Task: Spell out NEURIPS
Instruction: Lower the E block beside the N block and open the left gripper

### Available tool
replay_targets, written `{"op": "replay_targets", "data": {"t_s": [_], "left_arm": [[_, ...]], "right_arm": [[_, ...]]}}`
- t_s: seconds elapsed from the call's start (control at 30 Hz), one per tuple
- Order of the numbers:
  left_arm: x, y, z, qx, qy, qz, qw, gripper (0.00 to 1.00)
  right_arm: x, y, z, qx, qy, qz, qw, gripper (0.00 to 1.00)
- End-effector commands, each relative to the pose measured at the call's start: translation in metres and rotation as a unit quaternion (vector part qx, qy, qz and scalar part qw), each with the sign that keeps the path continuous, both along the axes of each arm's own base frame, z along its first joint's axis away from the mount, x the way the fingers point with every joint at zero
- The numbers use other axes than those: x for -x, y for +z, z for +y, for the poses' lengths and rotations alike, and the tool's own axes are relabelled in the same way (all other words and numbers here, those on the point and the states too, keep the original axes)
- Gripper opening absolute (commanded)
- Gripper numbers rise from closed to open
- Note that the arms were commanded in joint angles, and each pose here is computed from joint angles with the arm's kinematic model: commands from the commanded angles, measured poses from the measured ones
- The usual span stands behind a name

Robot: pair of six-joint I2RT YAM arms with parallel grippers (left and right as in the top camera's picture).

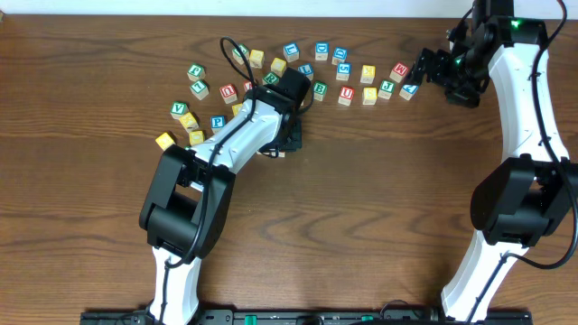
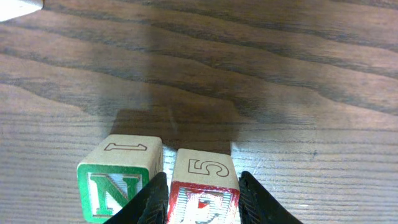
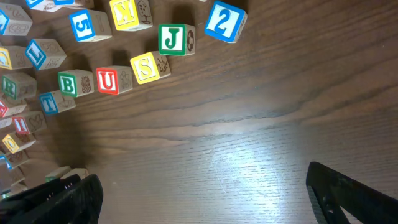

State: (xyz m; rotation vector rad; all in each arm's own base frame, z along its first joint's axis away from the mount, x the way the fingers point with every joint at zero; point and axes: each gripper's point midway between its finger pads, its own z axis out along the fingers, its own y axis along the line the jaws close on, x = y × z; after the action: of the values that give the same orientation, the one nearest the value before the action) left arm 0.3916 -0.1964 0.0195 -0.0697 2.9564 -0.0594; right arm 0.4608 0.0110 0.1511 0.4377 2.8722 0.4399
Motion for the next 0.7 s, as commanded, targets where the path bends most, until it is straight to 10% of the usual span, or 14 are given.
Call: {"op": "replay_targets", "data": {"t_s": [0.0, 0.67], "left_arm": [[0.0022, -0.0011, 0.005, -0.003, 0.035, 0.005, 0.999, 0.34], [-0.0039, 0.0055, 0.0018, 0.003, 0.039, -0.004, 0.999, 0.46]], "right_arm": [[-0.0008, 0.0226, 0.0053, 0.001, 0.01, -0.029, 1.0, 0.99], [-0.0008, 0.0227, 0.0053, 0.001, 0.01, -0.029, 1.0, 0.99]]}}
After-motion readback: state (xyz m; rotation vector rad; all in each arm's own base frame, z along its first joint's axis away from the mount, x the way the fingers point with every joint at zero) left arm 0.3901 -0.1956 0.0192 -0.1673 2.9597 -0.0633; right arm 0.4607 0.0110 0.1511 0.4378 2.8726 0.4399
